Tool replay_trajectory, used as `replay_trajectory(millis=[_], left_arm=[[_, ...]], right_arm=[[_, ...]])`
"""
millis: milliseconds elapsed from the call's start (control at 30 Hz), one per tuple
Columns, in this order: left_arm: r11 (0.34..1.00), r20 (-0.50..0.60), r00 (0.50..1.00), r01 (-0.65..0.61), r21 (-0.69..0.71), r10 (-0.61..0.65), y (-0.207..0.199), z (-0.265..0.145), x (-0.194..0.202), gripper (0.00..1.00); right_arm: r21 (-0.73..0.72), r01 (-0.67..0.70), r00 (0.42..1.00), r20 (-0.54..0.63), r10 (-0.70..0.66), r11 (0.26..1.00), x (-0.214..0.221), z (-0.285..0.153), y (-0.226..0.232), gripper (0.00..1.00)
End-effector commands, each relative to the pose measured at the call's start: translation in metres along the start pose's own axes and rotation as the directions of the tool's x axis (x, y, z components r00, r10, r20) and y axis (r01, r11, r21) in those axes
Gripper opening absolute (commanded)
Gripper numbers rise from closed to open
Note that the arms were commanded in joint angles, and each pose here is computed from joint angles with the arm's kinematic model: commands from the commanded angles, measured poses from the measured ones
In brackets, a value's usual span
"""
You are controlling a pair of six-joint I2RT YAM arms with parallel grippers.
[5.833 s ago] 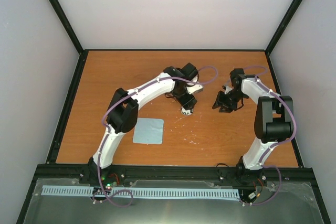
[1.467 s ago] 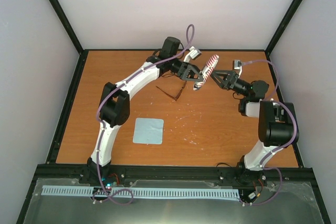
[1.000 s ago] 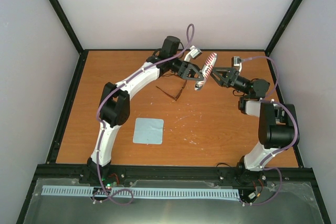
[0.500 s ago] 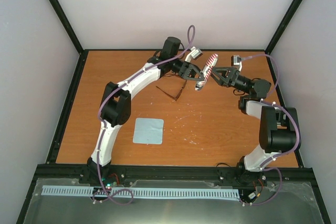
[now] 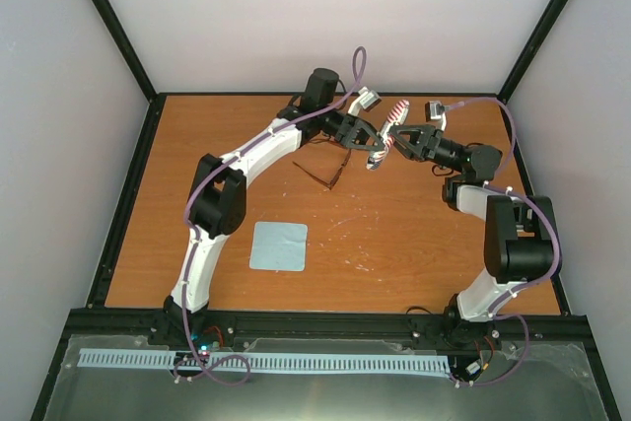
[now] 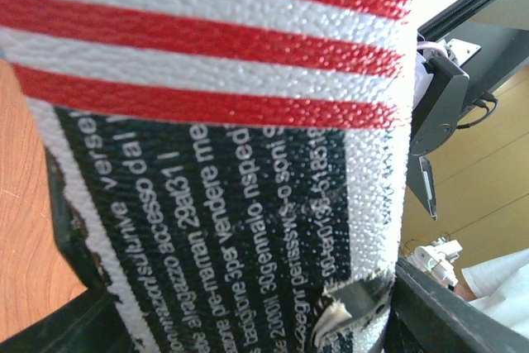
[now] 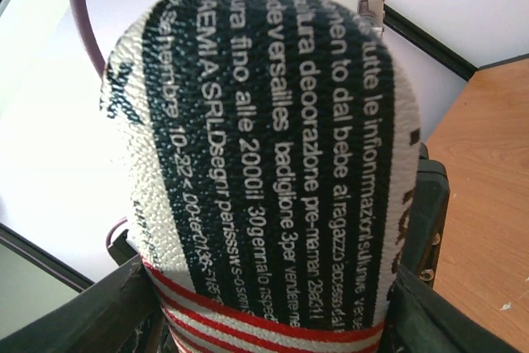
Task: Organize the sunglasses
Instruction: Open the sunglasses case.
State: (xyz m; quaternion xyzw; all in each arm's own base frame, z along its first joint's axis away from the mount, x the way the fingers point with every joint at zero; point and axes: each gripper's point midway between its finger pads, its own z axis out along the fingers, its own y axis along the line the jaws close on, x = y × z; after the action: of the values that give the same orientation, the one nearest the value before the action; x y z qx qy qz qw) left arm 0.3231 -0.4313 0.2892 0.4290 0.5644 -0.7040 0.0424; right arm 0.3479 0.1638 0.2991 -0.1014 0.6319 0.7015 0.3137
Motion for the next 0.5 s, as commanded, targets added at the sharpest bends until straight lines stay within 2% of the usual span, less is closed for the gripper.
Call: replay_trajectory(millis=[0, 133, 200, 233, 300, 333, 467], left_arm=[[0.94, -0.188, 0.979, -0.005, 0.341, 0.073, -0.061, -0.011, 0.03, 0.24], [0.94, -0.188, 0.98, 0.0, 0.341, 0.068, -0.06, -0.011, 0.03, 0.26], [0.94, -0.19, 0.98, 0.005, 0.341, 0.063, -0.06, -0.011, 0.031, 0.39], [0.941, -0.193, 0.979, 0.009, 0.339, 0.06, -0.058, -0.011, 0.031, 0.5], [0.946, -0.196, 0.979, 0.018, 0.323, 0.048, -0.055, -0.012, 0.033, 0.92], [0.951, -0.193, 0.98, 0.02, 0.31, 0.042, -0.052, -0.012, 0.033, 0.99], [0.975, -0.164, 0.986, 0.025, 0.223, 0.012, -0.037, -0.02, 0.031, 1.0]], right_arm=[[-0.063, 0.174, 0.985, -0.007, -0.175, 0.983, 0.002, 0.002, 0.024, 0.57], [-0.063, 0.169, 0.986, -0.001, -0.169, 0.984, 0.0, 0.003, 0.023, 0.43], [-0.063, 0.167, 0.986, 0.001, -0.167, 0.984, 0.0, 0.003, 0.023, 0.33], [-0.063, 0.166, 0.986, 0.0, -0.167, 0.984, 0.0, 0.003, 0.023, 0.29], [-0.064, 0.164, 0.986, -0.002, -0.165, 0.984, 0.0, 0.003, 0.024, 0.26], [-0.064, 0.16, 0.987, -0.006, -0.161, 0.985, 0.001, 0.003, 0.024, 0.25], [-0.064, 0.149, 0.989, -0.016, -0.15, 0.987, 0.002, 0.003, 0.024, 0.23]])
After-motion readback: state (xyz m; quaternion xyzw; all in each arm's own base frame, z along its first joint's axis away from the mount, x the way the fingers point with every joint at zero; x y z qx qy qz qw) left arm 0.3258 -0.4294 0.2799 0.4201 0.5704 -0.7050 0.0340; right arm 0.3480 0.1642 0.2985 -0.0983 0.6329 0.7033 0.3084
